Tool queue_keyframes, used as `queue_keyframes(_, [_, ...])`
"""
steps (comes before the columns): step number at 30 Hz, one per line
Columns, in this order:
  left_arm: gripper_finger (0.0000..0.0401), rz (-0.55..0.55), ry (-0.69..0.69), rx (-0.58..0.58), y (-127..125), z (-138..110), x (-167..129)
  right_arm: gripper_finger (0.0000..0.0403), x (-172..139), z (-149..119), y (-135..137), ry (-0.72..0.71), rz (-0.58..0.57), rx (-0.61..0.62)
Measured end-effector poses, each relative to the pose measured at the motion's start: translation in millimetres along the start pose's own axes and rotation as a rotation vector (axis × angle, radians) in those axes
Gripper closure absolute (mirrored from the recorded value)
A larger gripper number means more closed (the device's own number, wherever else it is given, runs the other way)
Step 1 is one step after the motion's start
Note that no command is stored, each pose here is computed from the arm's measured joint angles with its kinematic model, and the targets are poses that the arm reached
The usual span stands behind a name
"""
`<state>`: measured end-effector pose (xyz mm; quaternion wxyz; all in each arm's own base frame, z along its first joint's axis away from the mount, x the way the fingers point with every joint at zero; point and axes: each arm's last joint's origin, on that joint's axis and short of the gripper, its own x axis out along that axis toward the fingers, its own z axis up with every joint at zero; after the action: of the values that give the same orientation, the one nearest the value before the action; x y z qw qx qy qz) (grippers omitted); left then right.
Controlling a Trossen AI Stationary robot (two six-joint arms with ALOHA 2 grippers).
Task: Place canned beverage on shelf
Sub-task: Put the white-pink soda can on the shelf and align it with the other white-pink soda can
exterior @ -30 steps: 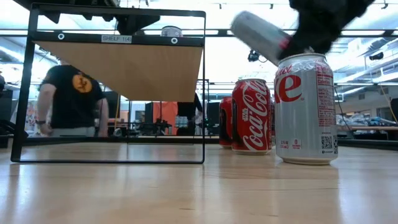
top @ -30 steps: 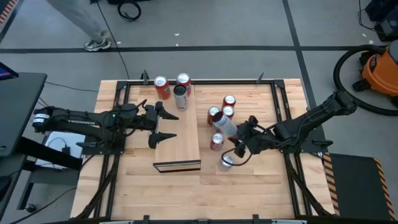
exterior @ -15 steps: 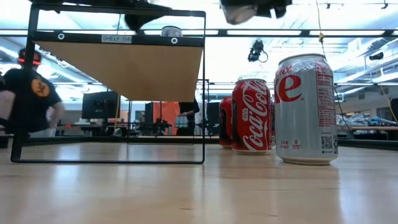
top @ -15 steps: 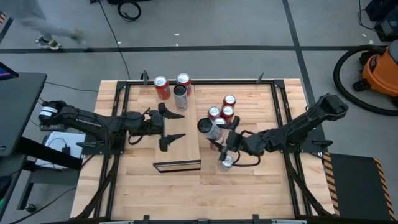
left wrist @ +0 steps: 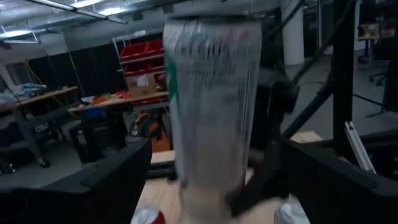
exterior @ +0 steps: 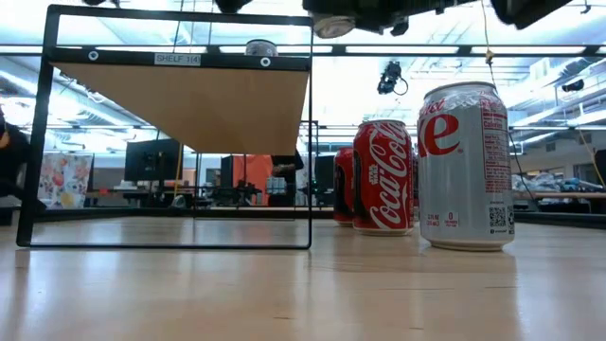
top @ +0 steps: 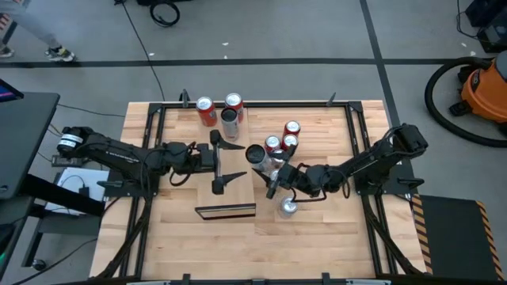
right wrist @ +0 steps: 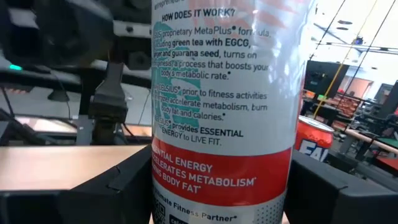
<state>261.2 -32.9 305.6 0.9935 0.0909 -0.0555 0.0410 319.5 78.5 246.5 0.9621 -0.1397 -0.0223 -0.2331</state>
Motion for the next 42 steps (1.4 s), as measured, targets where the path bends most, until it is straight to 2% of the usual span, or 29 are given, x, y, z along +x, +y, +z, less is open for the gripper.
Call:
queue_keyframes(7, [0.0034, 0.052, 0.016, 0.016, -2.7, 4.1, 25.3, 0.0125, 12.7, -13.3, -1.4, -0.025, -0.033, 0.022])
queue_keyframes(12, [0.0034, 0.152, 0.04, 0.029, -2.8, 6.0, 40.4, 0.0125, 18.0, -19.2, -1.6, -0.045, -0.059, 0.044])
queue_keyframes(17, [0.0036, 0.166, 0.037, 0.027, -4.2, 9.0, 51.4, 0.0125, 19.9, -19.1, -4.1, -0.042, -0.09, 0.048])
queue_keyframes(22, [0.0069, 0.176, 0.026, 0.046, -2.7, 14.3, 55.1, 0.0125, 20.1, -18.5, -3.9, -0.046, -0.082, 0.042])
queue_keyframes(29, [0.0146, 0.176, 0.035, 0.04, -2.0, 14.1, 54.8, 0.0124, 19.4, -18.8, -3.1, -0.041, -0.078, 0.032])
queue_keyframes(33, [0.0148, 0.158, 0.065, 0.049, 1.7, 18.9, 48.4, 0.0106, 16.9, -15.6, -1.4, -0.036, -0.064, 0.018])
queue_keyframes(37, [0.0135, 0.127, 0.16, 0.073, 11.9, 22.8, 33.1, 0.0079, 11.0, -5.5, -4.8, -0.019, -0.039, 0.046])
queue_keyframes(42, [0.0133, 0.1, 0.24, 0.056, 24.6, 31.7, 10.9, 0.0061, 6.7, 1.9, -10.5, 0.012, 0.048, 0.088])
